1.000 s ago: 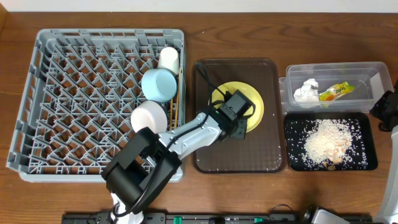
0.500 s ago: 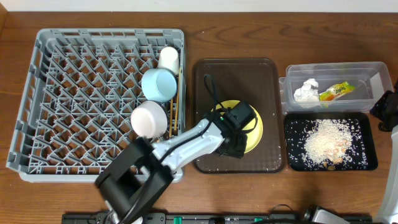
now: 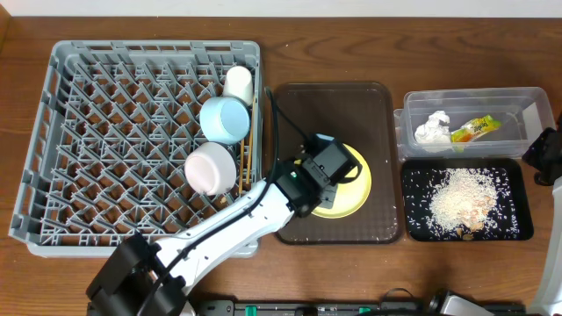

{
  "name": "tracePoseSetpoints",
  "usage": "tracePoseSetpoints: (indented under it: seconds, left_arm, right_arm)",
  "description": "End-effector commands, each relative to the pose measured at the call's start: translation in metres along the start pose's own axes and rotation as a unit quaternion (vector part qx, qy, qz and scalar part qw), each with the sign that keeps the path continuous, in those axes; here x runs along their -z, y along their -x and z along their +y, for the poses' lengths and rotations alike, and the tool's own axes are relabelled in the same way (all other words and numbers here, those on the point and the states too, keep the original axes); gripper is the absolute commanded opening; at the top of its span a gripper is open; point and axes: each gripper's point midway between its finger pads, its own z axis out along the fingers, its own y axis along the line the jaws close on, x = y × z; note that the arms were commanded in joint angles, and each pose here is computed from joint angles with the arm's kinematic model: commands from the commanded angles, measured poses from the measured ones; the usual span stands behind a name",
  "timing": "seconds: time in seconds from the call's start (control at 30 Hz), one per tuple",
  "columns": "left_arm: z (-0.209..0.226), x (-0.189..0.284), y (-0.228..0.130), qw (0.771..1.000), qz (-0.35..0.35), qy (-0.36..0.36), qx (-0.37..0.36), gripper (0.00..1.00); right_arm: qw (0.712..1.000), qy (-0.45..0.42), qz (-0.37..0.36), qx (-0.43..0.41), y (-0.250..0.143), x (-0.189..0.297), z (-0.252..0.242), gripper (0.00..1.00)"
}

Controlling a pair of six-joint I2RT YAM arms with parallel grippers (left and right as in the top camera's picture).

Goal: Sort waste into correct bins and load items into the dishwasher rack
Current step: 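Grasp the yellow plate edge with the left gripper, then lift the yellow plate and stand it upright in the rack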

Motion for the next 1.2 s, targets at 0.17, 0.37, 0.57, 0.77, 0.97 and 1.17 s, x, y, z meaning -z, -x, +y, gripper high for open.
tracePoseSetpoints:
  seconds: [0.17,0.37,0.57,0.77,0.97,1.17]
  left_arm:
    - [0.040,-0.044,-0.005,0.997,0.049,0.043,0.028,0.43]
    - [0.036,-0.072,-0.012,0.995,0.090,0.001,0.039,0.43]
    - [0.034,-0.087,-0.026,0.992,0.119,0.000,0.038,0.41]
    - [0.030,-0.088,-0.027,0.992,0.122,-0.011,0.039,0.27]
    - [0.029,-0.088,-0.026,0.992,0.120,-0.012,0.039,0.20]
    - [0.030,-0.089,-0.027,0.992,0.122,-0.011,0.045,0.21]
  right_arm:
    - [1.000,-0.006,-0.012,-0.010,0.006,0.005,-0.007,0.99]
    - [1.000,-0.006,-0.011,-0.010,0.006,0.005,-0.007,0.99]
    - [1.000,-0.006,-0.011,-0.010,0.006,0.005,-0.007,0.99]
    - [1.000,-0.006,-0.011,-0.010,0.006,0.005,-0.007,0.99]
    - [1.000,-0.006,-0.011,-0.010,0.006,0.005,-0.007,0.99]
    - [1.000,-0.006,-0.011,-0.010,0.006,0.005,-0.007,0.99]
